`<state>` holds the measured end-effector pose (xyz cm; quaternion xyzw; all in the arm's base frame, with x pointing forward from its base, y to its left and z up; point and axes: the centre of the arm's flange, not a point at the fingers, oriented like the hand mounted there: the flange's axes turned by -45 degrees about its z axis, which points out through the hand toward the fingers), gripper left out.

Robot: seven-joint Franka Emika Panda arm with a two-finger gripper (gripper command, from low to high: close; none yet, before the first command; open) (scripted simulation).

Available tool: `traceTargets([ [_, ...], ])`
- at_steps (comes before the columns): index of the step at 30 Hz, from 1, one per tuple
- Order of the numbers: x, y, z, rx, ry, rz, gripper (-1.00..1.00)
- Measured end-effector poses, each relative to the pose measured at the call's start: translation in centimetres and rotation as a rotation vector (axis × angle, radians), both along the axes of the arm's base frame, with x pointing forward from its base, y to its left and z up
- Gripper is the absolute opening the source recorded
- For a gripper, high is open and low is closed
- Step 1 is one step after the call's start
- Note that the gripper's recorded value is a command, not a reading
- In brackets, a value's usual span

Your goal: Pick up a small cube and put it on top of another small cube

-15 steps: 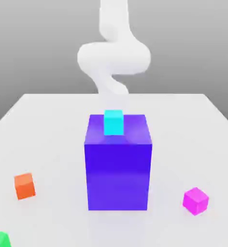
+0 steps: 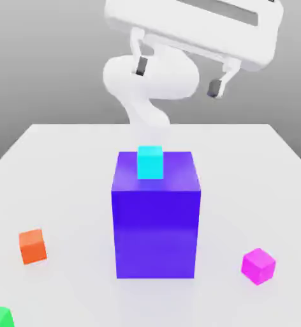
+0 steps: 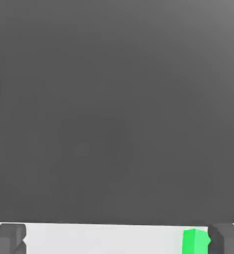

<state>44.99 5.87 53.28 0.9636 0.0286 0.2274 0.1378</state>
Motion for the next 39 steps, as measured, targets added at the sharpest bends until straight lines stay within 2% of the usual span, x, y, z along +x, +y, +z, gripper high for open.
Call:
traceTargets([
  [1,0.0,0.0,0.0,0.0,0.0,0.0,0.0],
  [3,0.6,1.2,-5.0,-0.031,0.078,0.026,0.0],
  [8,0.6,1.2,-5.0,-0.031,0.078,0.026,0.0],
  [9,0.4,2.0,-7.5,-0.036,0.116,0.048,0.0],
  [10,0.4,2.0,-7.5,-0.036,0.116,0.048,0.0],
  [16,-2.5,8.7,-22.6,0.002,0.346,0.232,0.0],
  [17,-2.5,8.7,-22.6,0.002,0.346,0.232,0.0],
  [21,-7.5,15.9,-32.8,0.124,0.514,0.429,0.0],
  [22,-7.5,15.9,-32.8,0.124,0.514,0.429,0.0],
  [23,-8.4,16.8,-34.7,0.144,0.552,0.453,0.0],
  [28,-9.9,17.8,-38.0,0.168,0.622,0.476,0.0],
  [32,-10.4,18.0,-39.5,0.172,0.646,0.477,0.0],
  [39,-10.4,17.8,-41.1,0.169,0.646,0.471,0.0],
])
